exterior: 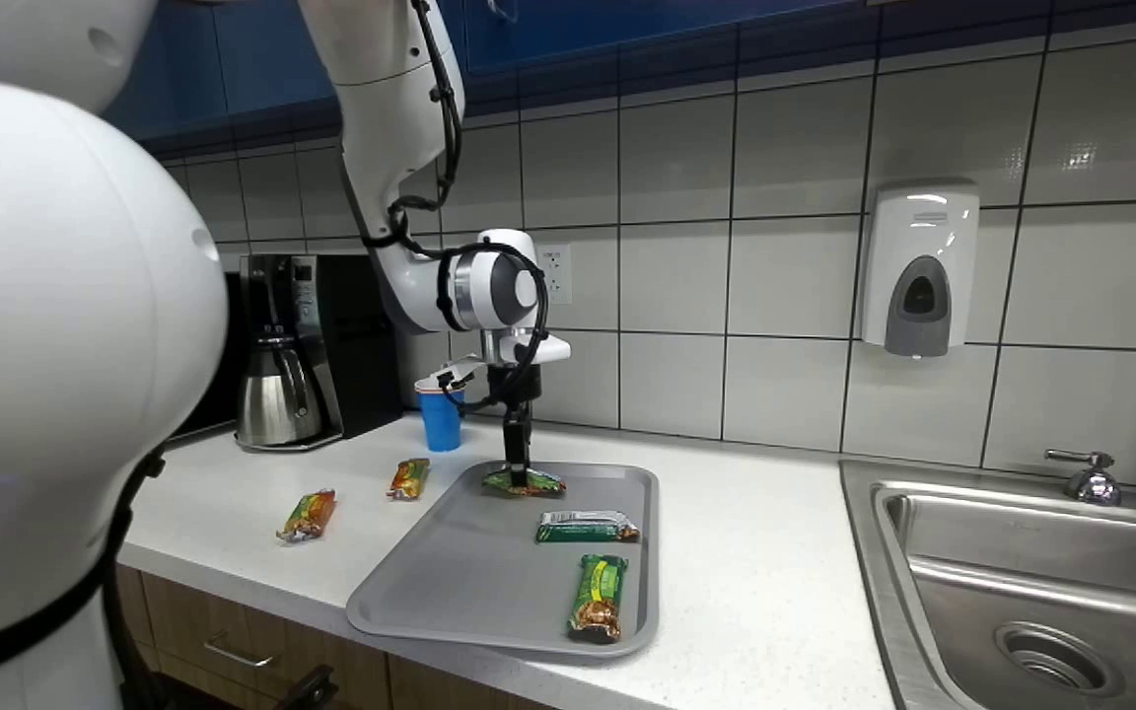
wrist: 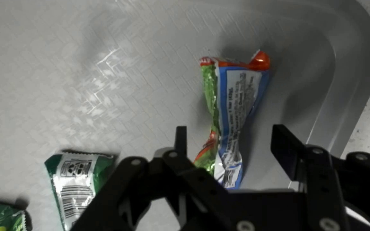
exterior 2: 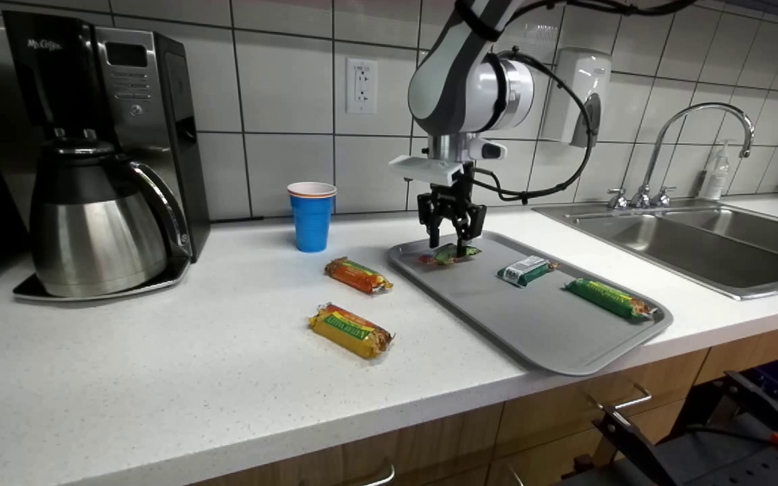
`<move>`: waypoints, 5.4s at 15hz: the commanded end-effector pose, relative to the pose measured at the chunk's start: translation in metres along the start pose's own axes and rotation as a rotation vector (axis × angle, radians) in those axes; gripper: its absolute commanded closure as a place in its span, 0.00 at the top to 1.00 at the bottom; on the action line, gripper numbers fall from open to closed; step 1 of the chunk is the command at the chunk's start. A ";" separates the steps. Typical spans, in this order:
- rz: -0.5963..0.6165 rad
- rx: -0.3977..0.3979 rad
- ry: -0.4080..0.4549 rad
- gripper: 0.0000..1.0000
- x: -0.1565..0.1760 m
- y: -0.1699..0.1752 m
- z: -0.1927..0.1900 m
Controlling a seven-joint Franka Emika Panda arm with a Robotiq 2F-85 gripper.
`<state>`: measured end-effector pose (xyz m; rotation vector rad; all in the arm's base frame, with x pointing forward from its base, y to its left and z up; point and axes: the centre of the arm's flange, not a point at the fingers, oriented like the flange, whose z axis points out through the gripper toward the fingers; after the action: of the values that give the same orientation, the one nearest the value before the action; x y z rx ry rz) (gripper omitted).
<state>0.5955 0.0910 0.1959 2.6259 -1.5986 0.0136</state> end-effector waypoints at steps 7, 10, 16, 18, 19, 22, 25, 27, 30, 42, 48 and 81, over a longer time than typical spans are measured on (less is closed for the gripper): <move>-0.099 0.059 -0.009 1.00 -0.026 -0.016 -0.046; -0.086 0.067 -0.008 1.00 -0.029 -0.019 -0.036; -0.089 0.062 -0.011 1.00 -0.030 -0.019 -0.032; -0.089 0.062 -0.011 1.00 -0.030 -0.019 -0.032; -0.089 0.062 -0.011 1.00 -0.030 -0.019 -0.032; -0.089 0.062 -0.011 1.00 -0.030 -0.019 -0.032; -0.089 0.062 -0.010 1.00 -0.030 -0.019 -0.032; -0.082 0.068 -0.008 1.00 -0.038 -0.018 -0.033; -0.077 0.073 0.004 1.00 -0.061 -0.013 -0.038; -0.236 0.083 0.080 1.00 -0.081 -0.022 -0.041; -0.384 0.084 0.062 1.00 -0.087 -0.028 -0.038; -1.467 0.098 -0.039 1.00 -0.145 -0.054 -0.024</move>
<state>0.5739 0.2472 0.2060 3.1328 0.4749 0.0095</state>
